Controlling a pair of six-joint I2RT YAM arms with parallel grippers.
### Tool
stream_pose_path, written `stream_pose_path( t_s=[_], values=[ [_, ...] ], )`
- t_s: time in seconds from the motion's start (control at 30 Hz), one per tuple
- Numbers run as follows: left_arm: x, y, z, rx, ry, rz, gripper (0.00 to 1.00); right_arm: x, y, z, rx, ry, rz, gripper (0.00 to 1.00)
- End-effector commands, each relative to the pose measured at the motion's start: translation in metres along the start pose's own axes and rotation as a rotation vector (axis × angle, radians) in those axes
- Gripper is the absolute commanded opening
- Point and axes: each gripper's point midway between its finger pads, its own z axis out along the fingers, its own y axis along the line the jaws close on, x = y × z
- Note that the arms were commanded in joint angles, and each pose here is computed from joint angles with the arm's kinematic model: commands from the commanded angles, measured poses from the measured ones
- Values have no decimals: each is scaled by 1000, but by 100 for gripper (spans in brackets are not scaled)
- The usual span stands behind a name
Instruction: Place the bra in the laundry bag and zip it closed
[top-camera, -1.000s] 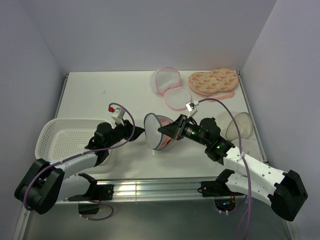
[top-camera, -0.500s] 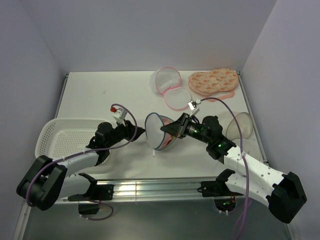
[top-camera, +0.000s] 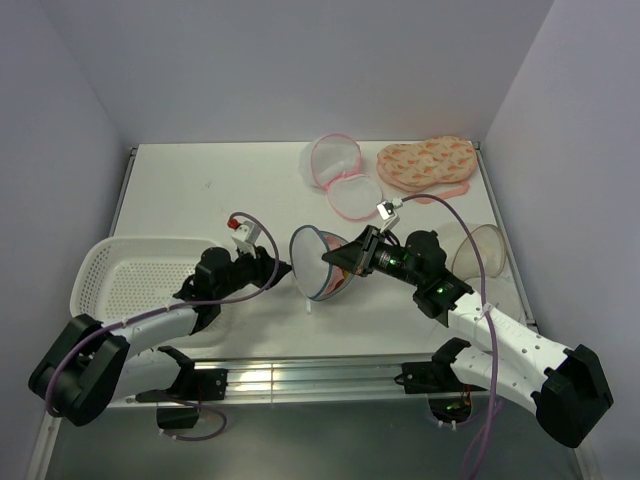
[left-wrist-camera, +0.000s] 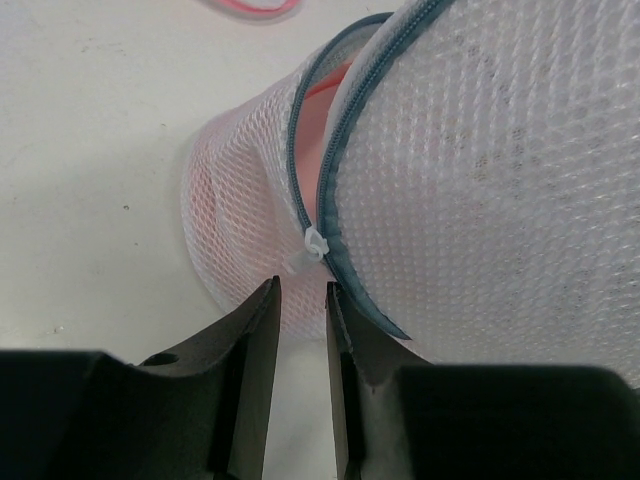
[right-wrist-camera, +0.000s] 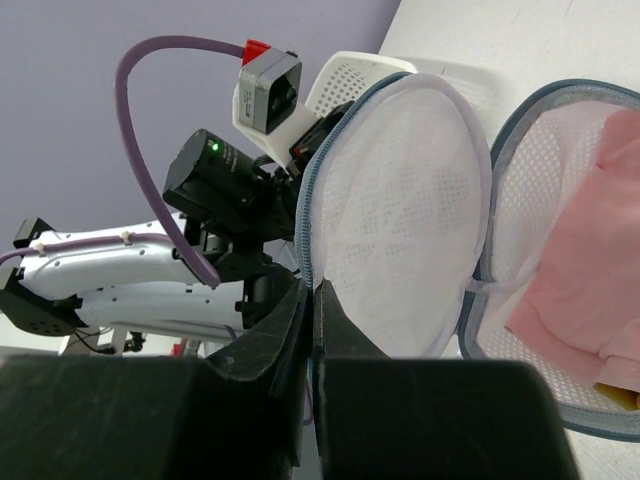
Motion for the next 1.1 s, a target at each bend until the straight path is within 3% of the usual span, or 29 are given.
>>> stream_pose_path(
  t_s=[0.0,0.7,1.07],
  values=[
    [-19,-8,7,10,-44,52,31,-2,4,-2,-23,-2,-10,0],
    [-41,3,18,-117,-169,68,35,1,1,-2,-17,7,-5,0],
    [-39,-3,29,-96,-159,90,34,1,-2,-2,-13,8,-6,0]
  ],
)
